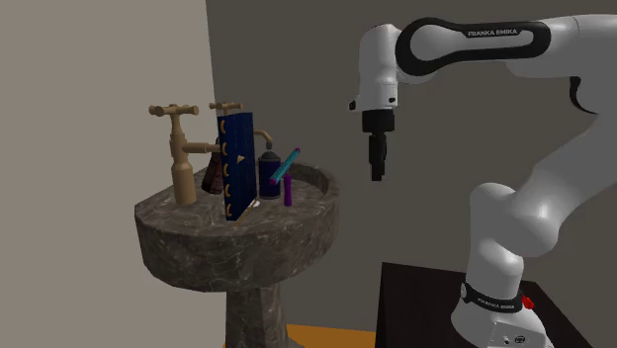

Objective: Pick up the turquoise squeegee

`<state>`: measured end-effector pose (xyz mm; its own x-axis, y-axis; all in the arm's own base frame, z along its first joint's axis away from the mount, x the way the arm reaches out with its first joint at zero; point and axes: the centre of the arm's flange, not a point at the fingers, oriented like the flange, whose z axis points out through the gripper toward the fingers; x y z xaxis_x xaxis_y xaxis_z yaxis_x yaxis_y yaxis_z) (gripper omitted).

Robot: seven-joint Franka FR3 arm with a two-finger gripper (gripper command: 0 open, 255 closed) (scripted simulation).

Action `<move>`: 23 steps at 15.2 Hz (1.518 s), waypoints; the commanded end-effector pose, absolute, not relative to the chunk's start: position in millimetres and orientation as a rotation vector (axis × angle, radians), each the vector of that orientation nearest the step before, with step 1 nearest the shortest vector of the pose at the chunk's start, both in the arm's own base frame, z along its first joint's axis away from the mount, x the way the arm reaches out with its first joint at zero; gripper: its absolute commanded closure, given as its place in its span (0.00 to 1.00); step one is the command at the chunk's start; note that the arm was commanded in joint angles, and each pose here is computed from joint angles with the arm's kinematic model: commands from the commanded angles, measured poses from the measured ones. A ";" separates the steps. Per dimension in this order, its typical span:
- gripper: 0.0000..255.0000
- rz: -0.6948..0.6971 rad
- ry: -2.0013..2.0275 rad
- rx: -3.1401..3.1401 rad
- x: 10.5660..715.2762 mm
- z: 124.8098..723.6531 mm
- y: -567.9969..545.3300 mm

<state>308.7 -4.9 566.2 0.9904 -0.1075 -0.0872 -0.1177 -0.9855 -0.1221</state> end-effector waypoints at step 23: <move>0.00 0.208 1.780 -2.416 559.3 572.5 -110.6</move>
